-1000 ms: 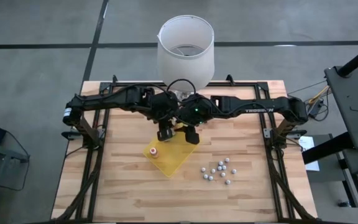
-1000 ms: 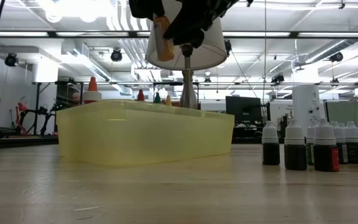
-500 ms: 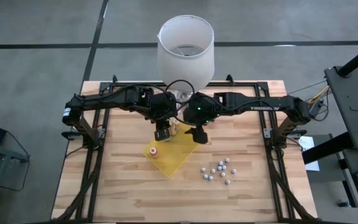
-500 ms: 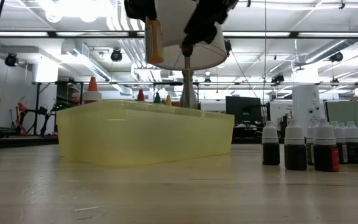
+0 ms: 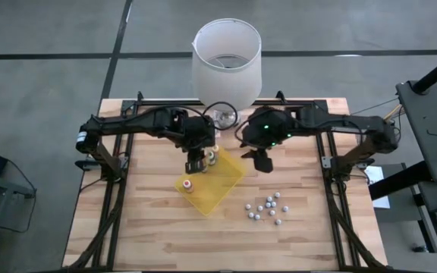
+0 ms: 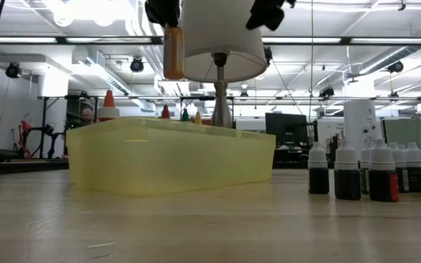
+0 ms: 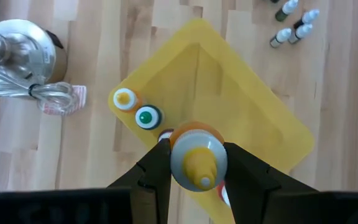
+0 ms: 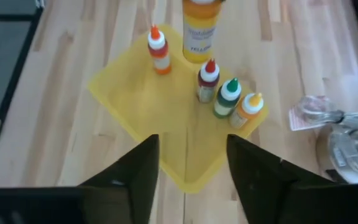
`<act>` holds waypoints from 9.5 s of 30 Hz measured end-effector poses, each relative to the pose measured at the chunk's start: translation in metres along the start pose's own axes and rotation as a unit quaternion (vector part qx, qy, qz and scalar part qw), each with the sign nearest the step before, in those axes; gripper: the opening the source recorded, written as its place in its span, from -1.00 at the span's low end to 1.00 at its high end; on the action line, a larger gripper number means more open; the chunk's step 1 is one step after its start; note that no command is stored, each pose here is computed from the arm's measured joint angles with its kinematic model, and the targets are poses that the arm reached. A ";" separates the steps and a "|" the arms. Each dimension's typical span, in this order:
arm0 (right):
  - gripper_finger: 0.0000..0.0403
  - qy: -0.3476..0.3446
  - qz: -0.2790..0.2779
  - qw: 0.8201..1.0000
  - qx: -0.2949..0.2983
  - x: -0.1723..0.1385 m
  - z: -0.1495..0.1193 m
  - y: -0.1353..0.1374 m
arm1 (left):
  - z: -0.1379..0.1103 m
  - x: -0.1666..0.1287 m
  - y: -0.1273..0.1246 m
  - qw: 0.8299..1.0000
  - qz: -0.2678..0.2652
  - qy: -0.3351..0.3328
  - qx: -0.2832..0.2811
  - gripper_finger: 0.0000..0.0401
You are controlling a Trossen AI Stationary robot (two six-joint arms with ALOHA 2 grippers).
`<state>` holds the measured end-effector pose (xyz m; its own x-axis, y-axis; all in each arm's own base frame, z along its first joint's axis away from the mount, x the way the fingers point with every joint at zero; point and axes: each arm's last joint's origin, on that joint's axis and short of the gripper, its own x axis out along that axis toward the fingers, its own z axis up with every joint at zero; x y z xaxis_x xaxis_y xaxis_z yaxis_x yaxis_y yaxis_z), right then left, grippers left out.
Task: Pick & Place food coloring
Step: Put the large yellow food coloring bottle into the yellow bin, then put the small top orange food coloring bottle into the yellow bin
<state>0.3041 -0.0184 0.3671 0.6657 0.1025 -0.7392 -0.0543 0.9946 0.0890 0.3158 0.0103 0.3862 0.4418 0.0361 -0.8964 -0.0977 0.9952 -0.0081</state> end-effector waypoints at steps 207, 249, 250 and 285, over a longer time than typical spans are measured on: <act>-0.46 0.237 0.027 0.961 0.139 0.015 -0.157 0.100 | -0.031 0.000 -0.015 0.973 -0.073 -0.219 0.013 -0.26; 0.00 0.283 0.009 0.959 -0.004 0.095 -0.164 0.082 | -0.111 -0.026 0.004 0.947 0.015 -0.313 -0.069 -0.26; 0.00 0.287 0.008 0.958 -0.006 0.097 -0.165 0.082 | -0.111 -0.026 0.005 0.947 0.015 -0.313 -0.069 -0.26; -0.22 0.275 -0.003 0.961 0.025 0.108 -0.195 0.075 | -0.112 -0.024 0.006 0.947 0.029 -0.310 -0.077 -0.26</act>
<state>0.2269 0.0707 0.1638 0.1707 0.1049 -0.9797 -0.0060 0.9944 0.1054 0.2046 0.0055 0.3575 0.8661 0.1854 -0.4642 -0.2464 0.9664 -0.0739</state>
